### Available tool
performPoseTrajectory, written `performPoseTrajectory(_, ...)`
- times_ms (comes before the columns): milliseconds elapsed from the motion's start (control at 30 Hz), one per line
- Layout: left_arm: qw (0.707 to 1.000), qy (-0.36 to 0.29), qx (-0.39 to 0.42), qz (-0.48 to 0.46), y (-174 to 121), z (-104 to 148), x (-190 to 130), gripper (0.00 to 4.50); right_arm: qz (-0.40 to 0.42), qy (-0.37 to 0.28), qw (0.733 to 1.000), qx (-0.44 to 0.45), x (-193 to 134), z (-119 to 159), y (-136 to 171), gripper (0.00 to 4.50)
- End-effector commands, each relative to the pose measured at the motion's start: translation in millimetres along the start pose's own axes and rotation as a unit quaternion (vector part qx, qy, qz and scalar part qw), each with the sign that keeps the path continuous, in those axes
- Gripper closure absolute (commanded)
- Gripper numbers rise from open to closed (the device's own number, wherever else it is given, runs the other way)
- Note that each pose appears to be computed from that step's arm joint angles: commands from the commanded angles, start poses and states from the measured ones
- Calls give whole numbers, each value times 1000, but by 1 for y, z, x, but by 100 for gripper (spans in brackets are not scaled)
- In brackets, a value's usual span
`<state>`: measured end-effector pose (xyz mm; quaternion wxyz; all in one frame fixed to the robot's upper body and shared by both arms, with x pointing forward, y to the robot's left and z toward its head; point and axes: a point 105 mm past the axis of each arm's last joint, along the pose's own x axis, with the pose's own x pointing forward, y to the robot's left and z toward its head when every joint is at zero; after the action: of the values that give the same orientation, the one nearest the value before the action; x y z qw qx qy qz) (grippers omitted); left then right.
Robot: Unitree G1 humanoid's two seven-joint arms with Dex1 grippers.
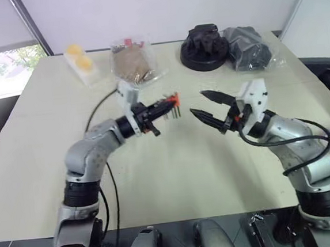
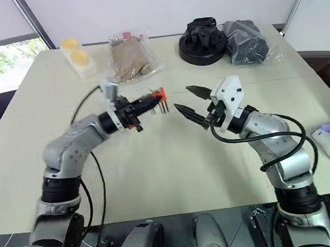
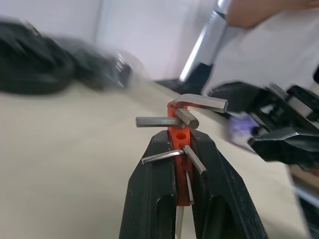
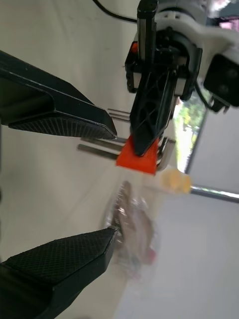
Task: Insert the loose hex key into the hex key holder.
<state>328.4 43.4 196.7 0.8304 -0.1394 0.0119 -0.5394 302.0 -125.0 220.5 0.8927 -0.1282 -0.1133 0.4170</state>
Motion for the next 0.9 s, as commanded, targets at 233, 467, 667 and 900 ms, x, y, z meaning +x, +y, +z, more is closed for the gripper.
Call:
performPoseTrajectory(233,962,79,-259,-24,-7,-64,19,450,-36,0,998,-49,-20,20,-21,163)
performPoseTrajectory(467,930,114,-347,41,8,-94,11,358,-44,-1,998,-48,-18,19,-13,155)
performPoseTrajectory(667,920,158,-348,88,15,-120,-7,83,-43,4,998,-48,-16,15,-12,155)
performPoseTrajectory(900,962,129,-180,158,40,-104,-23,1,-33,21,997,-62,-16,9,-13,155)
